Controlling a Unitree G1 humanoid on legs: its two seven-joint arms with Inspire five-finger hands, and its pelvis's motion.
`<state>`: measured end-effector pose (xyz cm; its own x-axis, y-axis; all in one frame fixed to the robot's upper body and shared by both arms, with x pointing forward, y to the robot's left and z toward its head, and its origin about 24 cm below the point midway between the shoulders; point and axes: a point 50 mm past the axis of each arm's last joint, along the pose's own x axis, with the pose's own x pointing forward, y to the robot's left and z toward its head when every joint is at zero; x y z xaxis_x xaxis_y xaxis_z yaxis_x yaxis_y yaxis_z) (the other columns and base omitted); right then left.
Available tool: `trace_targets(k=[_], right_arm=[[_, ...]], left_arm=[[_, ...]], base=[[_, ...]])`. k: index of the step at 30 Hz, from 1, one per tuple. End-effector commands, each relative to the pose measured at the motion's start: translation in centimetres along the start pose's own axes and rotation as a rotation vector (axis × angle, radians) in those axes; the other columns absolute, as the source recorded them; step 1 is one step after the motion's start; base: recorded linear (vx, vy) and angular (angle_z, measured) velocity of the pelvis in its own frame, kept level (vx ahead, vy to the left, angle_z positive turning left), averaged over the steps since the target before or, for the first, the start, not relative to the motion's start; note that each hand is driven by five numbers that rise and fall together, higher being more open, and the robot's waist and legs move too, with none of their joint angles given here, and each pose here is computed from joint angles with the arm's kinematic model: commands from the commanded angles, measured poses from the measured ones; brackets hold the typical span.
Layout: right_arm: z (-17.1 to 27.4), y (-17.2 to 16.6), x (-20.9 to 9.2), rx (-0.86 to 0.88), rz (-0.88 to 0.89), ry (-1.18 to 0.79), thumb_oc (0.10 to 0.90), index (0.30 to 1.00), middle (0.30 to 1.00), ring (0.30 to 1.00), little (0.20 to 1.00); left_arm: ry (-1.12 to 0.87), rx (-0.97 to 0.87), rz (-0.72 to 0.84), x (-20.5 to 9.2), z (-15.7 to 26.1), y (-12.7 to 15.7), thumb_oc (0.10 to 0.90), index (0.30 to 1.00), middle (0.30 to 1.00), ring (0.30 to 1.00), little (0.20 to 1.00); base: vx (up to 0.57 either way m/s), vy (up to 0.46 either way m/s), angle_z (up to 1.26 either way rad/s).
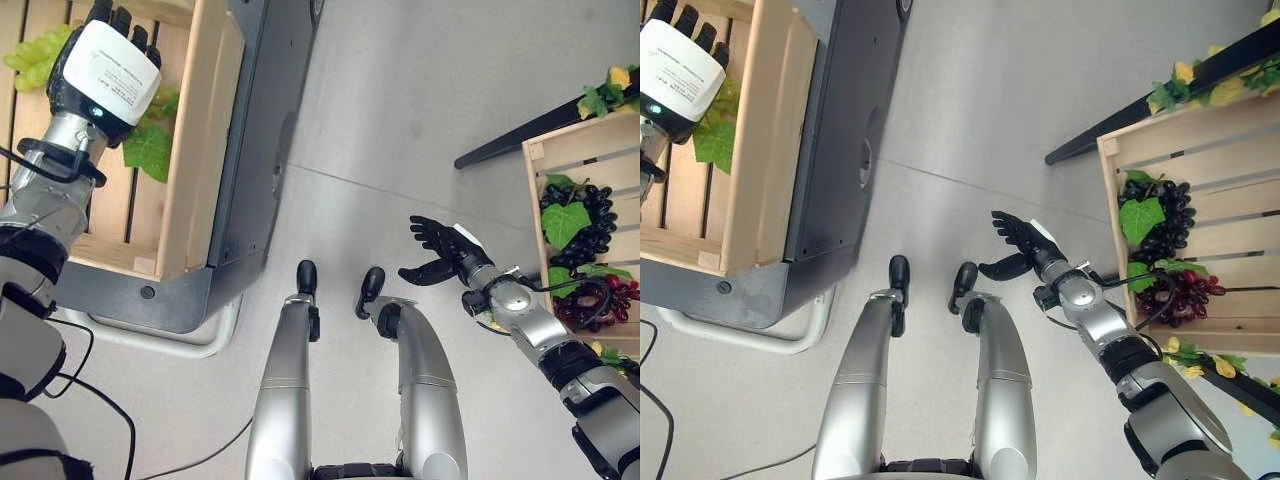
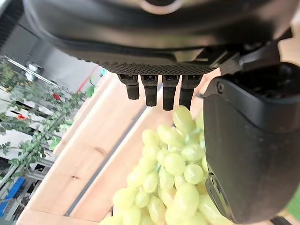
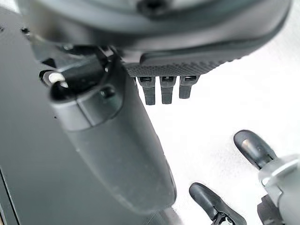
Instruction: Pick up the fruits from the basket on one side to the basket on the other side
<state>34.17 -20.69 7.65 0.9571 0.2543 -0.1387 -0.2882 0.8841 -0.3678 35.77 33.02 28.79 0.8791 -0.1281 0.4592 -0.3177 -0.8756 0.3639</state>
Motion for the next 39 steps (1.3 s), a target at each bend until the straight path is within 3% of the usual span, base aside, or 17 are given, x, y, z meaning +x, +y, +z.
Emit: trace_targets(k=[1,9,15,16,17,18,19,31,39], right_arm=[[3.3,-3.4,-1.7,0.004,-0.073,-0.198,0.8,0.9,0.9,0.9,0.9],[4.4,-3.4,-1.8,0.019,-0.068,-0.252,0.8,0.9,0.9,0.9,0.9],[5.1,-3.5,-1.5,0.025,-0.082,-0.274,0.8,0.9,0.9,0.9,0.9],[5.2,-3.6,-1.4,0.028,-0.092,-0.271,0.8,0.9,0.9,0.9,0.9],[5.3,-3.7,-1.4,0.029,-0.097,-0.27,0.8,0.9,0.9,0.9,0.9],[5.4,-3.8,-1.3,0.028,-0.099,-0.273,0.8,0.9,0.9,0.9,0.9],[5.5,-3.8,-1.3,0.025,-0.102,-0.273,0.8,0.9,0.9,0.9,0.9],[4.7,-4.3,-1.9,0.048,-0.127,-0.29,0.8,0.9,0.9,0.9,0.9],[4.9,-3.2,-1.9,0.066,-0.09,-0.289,0.8,0.9,0.9,0.9,0.9]], left_arm=[[0.23,0.078,-0.023,0.8,-5.6,1.3,0.8,0.9,0.9,0.9,0.9],[0.301,0.082,-0.248,-0.8,-6.2,-1.2,0.8,0.9,0.9,0.9,0.9],[0.218,-0.079,-0.335,-1.4,-4.5,-2.9,0.8,0.9,0.9,0.9,0.9],[0.211,-0.114,-0.325,-1.4,-4.2,-3.0,0.737,0.806,0.806,0.806,0.806],[0.216,-0.126,-0.31,-1.3,-4.2,-2.9,0.737,0.806,0.806,0.806,0.806],[0.219,-0.132,-0.303,-1.2,-4.2,-2.8,0.595,0.592,0.592,0.592,0.592],[0.226,-0.175,-0.271,-1.1,-4.1,-2.6,0.4,0.3,0.3,0.3,0.3],[0.264,-0.364,0.008,-0.2,-4.7,-0.3,0.4,0.3,0.3,0.3,0.3],[0.256,-0.498,0.091,-0.3,-3.8,0.3,0.4,0.3,0.3,0.3,0.3]], base=[[0.0,0.0,0.0],[0.0,0.0,0.0],[0.0,0.0,0.0],[0.0,0.0,0.0],[0.0,0.0,0.0],[0.0,0.0,0.0],[0.0,0.0,0.0],[0.0,-0.003,0.01],[0.0,0.0,0.0]])
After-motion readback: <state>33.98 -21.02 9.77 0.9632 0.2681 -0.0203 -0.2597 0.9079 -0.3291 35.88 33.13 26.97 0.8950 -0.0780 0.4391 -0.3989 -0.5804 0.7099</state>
